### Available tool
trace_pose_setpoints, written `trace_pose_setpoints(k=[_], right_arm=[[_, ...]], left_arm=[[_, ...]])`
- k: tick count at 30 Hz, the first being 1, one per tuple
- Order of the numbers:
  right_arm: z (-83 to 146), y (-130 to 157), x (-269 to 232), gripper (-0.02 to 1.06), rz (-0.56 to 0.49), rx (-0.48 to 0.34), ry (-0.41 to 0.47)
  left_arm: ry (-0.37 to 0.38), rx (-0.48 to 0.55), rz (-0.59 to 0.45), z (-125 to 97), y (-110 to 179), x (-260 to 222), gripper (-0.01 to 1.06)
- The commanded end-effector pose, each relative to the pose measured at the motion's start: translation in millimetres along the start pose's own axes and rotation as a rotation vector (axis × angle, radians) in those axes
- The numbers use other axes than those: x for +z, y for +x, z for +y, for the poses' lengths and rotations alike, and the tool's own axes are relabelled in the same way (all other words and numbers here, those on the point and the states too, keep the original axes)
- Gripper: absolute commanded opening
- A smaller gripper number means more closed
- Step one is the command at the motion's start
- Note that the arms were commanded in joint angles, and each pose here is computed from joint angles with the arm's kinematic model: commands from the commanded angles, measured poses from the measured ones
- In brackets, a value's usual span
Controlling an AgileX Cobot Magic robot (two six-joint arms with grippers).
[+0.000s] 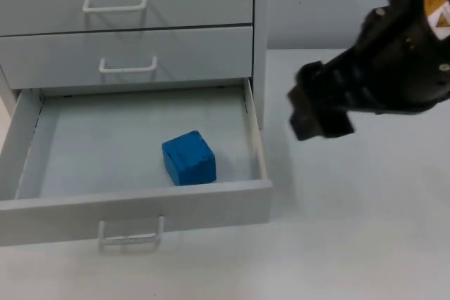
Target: Open the drawer with the left hand, place the block into the drawer with the right hand, then close the drawer with the left hand.
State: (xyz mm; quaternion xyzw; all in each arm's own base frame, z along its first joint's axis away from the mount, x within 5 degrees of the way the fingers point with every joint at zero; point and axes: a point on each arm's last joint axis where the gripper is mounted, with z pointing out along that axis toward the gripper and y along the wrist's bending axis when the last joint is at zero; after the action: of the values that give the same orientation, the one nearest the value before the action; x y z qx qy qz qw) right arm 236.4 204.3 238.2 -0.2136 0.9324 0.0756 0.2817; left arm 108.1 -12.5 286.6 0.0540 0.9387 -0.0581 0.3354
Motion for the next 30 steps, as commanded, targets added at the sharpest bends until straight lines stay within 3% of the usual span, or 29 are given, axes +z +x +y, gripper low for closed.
trace_pose_setpoints(k=[1, 6, 7, 10, 12, 14, 19, 23, 30], right_arm=[[-14, 0, -1, 0.78, 0.026, 0.012, 0.01], [-87, 1, -2, 0.77, 0.106, 0.162, 0.083], [-87, 1, -2, 0.77, 0.106, 0.162, 0.083], [-127, 3, -16, 0.77, 0.088, 0.264, 0.12], [-140, 5, -22, 0.77, 0.076, 0.293, 0.14], [-169, 16, -39, 0.77, 0.056, 0.372, 0.203], [-200, 45, -62, 0.77, 0.065, 0.47, 0.237], [-205, 64, -75, 0.77, 0.028, 0.536, 0.206], [-190, 79, -104, 0.77, -0.012, 0.449, 0.237]], left_arm=[[0.007, -0.01, -0.011, -1, 0, 0, 1.05], [0.009, -0.011, -0.012, -1, 0, 0, 1.05], [0.009, -0.011, -0.012, -1, 0, 0, 1.05], [0.012, -0.014, -0.015, -1, 0, 0, 1.05], [0.016, -0.018, -0.018, -2, 0, 0, 1.05], [0.031, -0.006, -0.023, -3, -1, 0, 1.05], [0.036, 0.003, -0.025, -3, -1, 0, 1.05], [0.036, 0.003, -0.025, -3, -1, 0, 1.05], [0.036, 0.003, -0.025, -3, -1, 0, 1.05]])
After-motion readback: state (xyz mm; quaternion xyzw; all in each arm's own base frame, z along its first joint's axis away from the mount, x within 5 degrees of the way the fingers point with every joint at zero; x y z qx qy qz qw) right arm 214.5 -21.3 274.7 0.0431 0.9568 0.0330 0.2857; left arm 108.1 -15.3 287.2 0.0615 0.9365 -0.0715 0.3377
